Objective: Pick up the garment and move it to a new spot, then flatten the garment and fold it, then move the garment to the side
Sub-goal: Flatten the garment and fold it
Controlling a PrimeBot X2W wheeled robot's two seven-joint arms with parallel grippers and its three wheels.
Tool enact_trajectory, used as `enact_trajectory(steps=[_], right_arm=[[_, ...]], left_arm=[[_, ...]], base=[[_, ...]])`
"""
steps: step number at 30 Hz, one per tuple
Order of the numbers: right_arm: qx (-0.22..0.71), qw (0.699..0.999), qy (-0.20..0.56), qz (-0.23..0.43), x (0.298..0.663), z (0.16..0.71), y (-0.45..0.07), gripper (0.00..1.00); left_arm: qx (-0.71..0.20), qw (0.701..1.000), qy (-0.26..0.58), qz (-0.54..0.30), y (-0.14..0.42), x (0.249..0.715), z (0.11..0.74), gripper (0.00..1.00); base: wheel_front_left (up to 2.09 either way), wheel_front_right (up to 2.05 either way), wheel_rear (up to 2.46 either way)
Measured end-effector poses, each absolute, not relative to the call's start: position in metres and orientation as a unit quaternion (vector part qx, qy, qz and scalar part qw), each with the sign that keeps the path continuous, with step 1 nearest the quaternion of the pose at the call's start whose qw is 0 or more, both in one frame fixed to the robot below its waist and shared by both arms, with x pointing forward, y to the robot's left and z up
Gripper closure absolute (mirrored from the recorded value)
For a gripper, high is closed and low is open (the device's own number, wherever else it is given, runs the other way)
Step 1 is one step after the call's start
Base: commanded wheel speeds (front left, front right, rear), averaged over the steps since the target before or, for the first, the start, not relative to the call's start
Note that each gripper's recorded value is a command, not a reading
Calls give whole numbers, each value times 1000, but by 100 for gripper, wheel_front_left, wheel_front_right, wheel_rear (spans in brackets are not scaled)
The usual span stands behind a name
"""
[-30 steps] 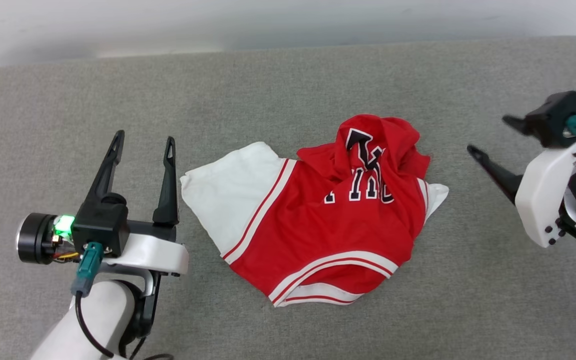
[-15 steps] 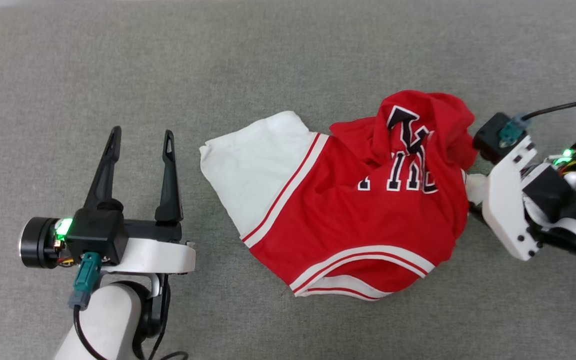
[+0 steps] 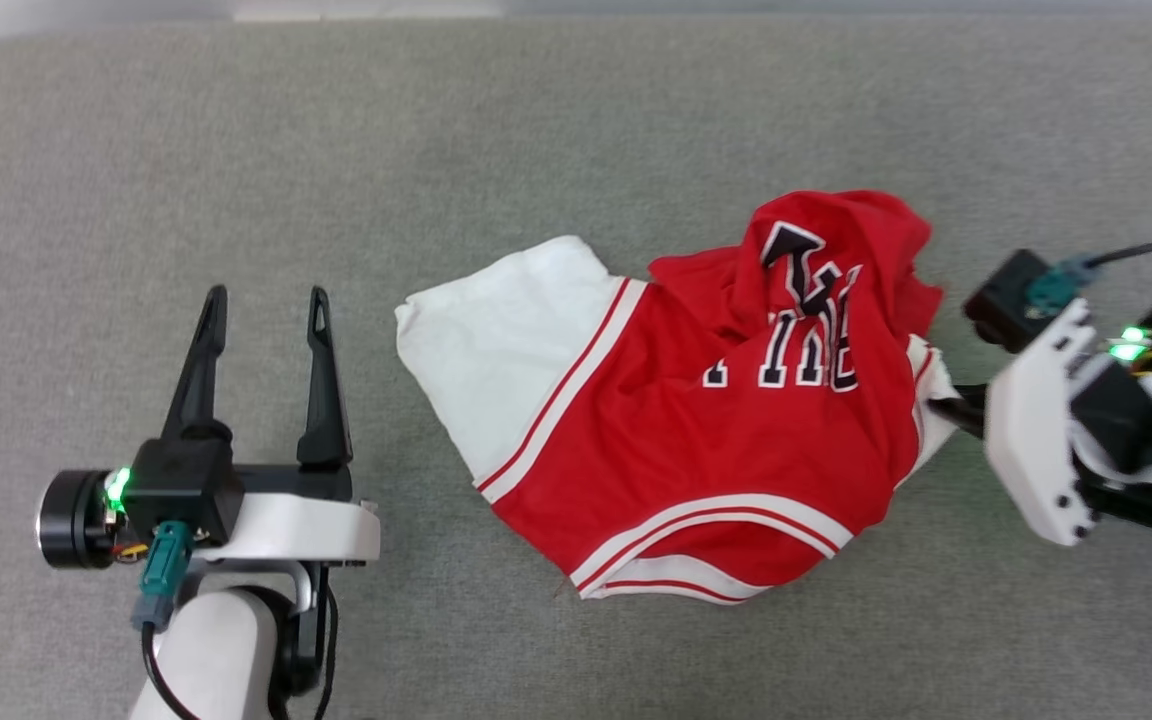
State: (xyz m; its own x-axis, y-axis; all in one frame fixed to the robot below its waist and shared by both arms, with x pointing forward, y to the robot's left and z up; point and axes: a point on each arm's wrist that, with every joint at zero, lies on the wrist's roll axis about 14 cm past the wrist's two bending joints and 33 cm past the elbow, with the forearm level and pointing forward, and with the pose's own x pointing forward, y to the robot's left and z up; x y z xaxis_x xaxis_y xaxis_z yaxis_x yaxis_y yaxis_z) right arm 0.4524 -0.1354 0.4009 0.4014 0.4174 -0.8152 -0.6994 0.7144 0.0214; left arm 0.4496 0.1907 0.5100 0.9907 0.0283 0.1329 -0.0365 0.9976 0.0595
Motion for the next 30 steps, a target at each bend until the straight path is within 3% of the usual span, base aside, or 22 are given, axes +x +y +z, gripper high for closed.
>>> enact_trajectory(steps=[5, 12, 18, 30], right_arm=[[-134, 852, 388, 326, 440, 447, -163, 100], [-107, 870, 383, 292, 413, 476, -206, 100], [-110, 885, 377, 250, 435, 491, -232, 100], [-113, 876, 433, 180, 527, 419, -215, 100]], left_arm=[[20, 997, -74, 11, 184, 440, 518, 0], [14, 997, -78, 2, 178, 438, 520, 0], [12, 998, -68, 0, 178, 441, 511, 0], [16, 999, -48, 6, 185, 461, 490, 0]], base=[[0, 0, 0], [0, 0, 0], [0, 0, 0], [0, 0, 0]])
